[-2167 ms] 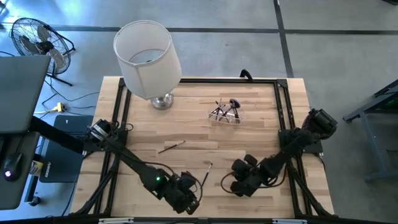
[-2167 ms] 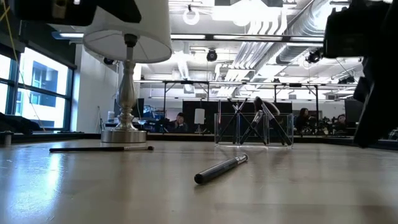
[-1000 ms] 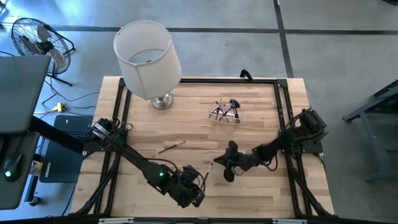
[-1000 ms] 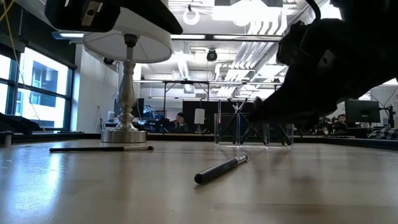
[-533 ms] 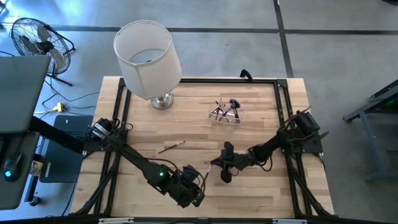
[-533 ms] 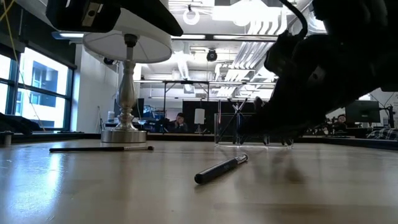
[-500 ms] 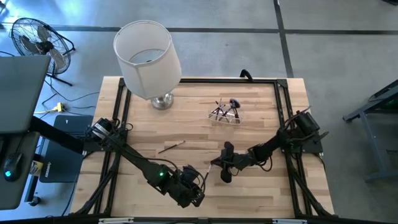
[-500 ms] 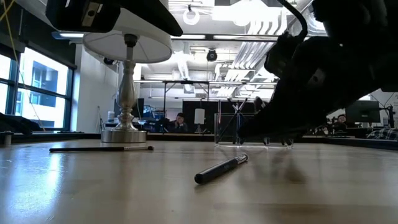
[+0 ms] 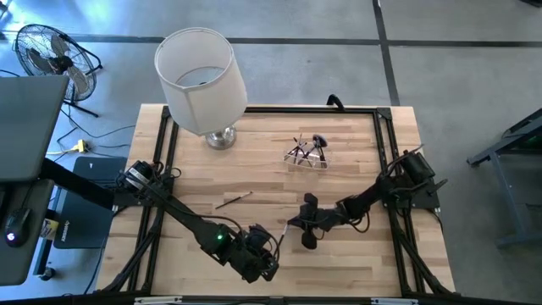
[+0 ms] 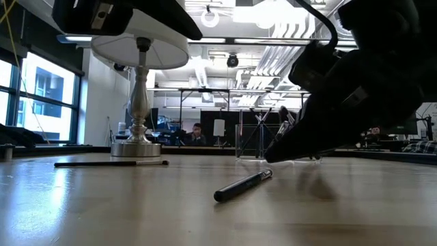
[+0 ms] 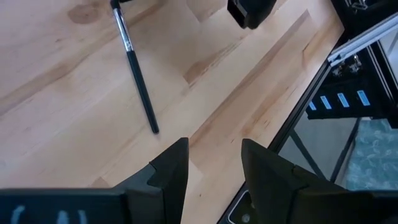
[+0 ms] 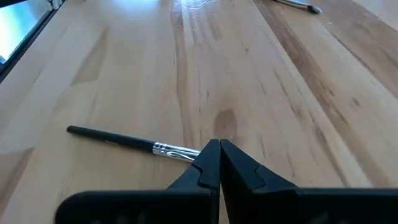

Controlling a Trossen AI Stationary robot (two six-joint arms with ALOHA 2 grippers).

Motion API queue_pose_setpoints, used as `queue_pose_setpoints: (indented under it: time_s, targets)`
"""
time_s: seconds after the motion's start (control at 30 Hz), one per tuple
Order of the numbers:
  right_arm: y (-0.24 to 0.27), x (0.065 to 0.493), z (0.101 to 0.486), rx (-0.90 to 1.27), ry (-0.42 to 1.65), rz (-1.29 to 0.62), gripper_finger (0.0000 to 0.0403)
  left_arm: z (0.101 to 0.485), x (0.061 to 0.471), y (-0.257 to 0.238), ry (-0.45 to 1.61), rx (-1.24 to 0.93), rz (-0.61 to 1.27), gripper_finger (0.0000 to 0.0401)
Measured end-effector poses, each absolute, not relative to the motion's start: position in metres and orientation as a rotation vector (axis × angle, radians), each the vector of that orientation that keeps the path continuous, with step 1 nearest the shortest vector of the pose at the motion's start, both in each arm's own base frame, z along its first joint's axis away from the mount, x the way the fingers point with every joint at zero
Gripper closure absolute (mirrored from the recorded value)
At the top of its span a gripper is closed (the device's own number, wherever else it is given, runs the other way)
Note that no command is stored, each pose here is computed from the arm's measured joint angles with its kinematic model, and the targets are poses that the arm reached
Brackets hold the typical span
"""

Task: Pick & Place Makeup Supplies
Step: Put the makeup brush into the transparent organizer

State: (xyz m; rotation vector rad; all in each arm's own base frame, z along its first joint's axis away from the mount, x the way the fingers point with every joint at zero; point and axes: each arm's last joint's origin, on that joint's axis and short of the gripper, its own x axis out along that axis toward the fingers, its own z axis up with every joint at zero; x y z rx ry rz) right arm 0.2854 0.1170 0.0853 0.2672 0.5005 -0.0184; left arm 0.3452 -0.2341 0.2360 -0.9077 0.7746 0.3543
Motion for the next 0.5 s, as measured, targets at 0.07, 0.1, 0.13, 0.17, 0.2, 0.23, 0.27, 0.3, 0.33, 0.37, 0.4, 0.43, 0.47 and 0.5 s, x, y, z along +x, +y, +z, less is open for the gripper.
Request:
queue_pose_setpoints:
  time_s: [0.07, 0.1, 0.13, 0.17, 0.2, 0.23, 0.27, 0.3, 0.33, 0.37, 0.4, 0.43, 0.47, 0.5]
  targets:
    - [0.116, 0.286, 0.085, 0.265, 0.500, -0.020, 0.0403, 0.236, 0.345, -0.234, 0.761, -0.903, 0.363, 0.0254]
    - [0.116, 0.286, 0.085, 0.265, 0.500, -0.021, 0.0403, 0.236, 0.346, -0.234, 0.754, -0.901, 0.367, 0.0254]
    - [0.115, 0.286, 0.085, 0.266, 0.501, -0.020, 0.0403, 0.236, 0.346, -0.233, 0.752, -0.900, 0.369, 0.0254]
    - [0.115, 0.286, 0.085, 0.267, 0.502, -0.018, 0.0403, 0.236, 0.346, -0.233, 0.749, -0.900, 0.371, 0.0254]
    - [0.114, 0.287, 0.084, 0.269, 0.505, -0.016, 0.0403, 0.236, 0.346, -0.233, 0.749, -0.900, 0.371, 0.0254]
    - [0.114, 0.287, 0.083, 0.270, 0.508, -0.014, 0.0403, 0.236, 0.346, -0.233, 0.749, -0.900, 0.371, 0.0254]
    - [0.114, 0.287, 0.082, 0.272, 0.513, -0.005, 0.0403, 0.236, 0.346, -0.233, 0.749, -0.900, 0.371, 0.0254]
    - [0.114, 0.287, 0.080, 0.273, 0.517, 0.001, 0.0403, 0.236, 0.346, -0.233, 0.748, -0.901, 0.370, 0.0254]
    - [0.115, 0.289, 0.078, 0.271, 0.522, 0.002, 0.0403, 0.237, 0.346, -0.233, 0.746, -0.903, 0.368, 0.0254]
    - [0.116, 0.291, 0.077, 0.272, 0.522, 0.004, 0.0403, 0.237, 0.346, -0.234, 0.744, -0.906, 0.366, 0.0254]
    - [0.118, 0.293, 0.076, 0.272, 0.522, 0.007, 0.0403, 0.237, 0.346, -0.234, 0.742, -0.907, 0.365, 0.0254]
    - [0.120, 0.295, 0.074, 0.270, 0.524, 0.008, 0.0403, 0.237, 0.347, -0.234, 0.739, -0.911, 0.362, 0.0254]
    - [0.121, 0.298, 0.073, 0.268, 0.527, 0.006, 0.0403, 0.238, 0.347, -0.234, 0.737, -0.913, 0.359, 0.0254]
    - [0.122, 0.300, 0.071, 0.269, 0.533, 0.003, 0.0403, 0.238, 0.347, -0.234, 0.735, -0.915, 0.357, 0.0254]
